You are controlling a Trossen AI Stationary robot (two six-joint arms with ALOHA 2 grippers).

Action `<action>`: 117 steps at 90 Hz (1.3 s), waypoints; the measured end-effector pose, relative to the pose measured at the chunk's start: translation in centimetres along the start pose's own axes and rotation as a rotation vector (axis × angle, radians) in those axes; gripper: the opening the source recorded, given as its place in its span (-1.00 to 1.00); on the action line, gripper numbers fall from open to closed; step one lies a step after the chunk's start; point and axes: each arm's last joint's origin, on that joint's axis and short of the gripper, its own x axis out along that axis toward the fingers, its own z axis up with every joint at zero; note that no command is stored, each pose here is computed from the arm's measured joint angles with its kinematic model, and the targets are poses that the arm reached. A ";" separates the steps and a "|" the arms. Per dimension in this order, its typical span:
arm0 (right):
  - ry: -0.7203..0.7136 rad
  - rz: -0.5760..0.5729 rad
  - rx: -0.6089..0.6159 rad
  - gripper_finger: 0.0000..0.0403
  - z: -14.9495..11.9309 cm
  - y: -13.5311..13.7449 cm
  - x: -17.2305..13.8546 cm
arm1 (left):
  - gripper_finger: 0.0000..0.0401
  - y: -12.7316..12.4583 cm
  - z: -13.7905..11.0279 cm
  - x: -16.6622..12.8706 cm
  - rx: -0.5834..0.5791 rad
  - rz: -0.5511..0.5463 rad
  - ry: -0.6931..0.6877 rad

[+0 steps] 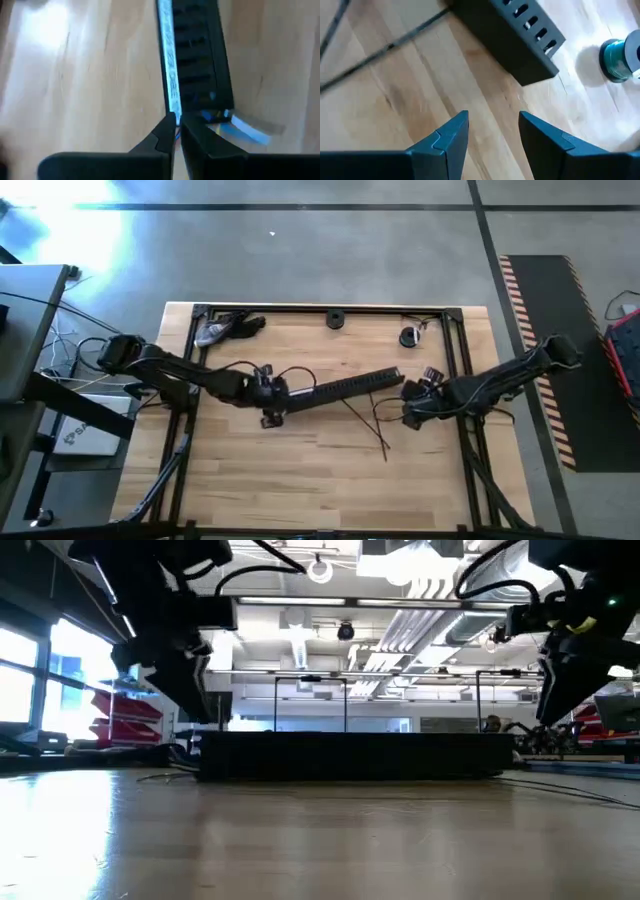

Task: Ziptie cables
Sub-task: Close the black cable duct

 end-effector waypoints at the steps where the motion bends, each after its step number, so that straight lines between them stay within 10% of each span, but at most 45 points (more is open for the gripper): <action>1: -0.002 0.001 0.003 -0.22 0.0 0.0 0.0 | -0.84 -0.1 -0.1 0.0 0.011 -0.002 0.005; 36: -0.033 0.037 0.034 -0.22 0.5 0.2 0.0 | -0.20 -4.0 -2.2 0.4 0.254 0.121 -0.141; 117: -0.049 0.114 0.070 -0.21 0.9 0.7 0.0 | -0.49 -6.2 -2.4 4.9 0.477 0.428 -0.197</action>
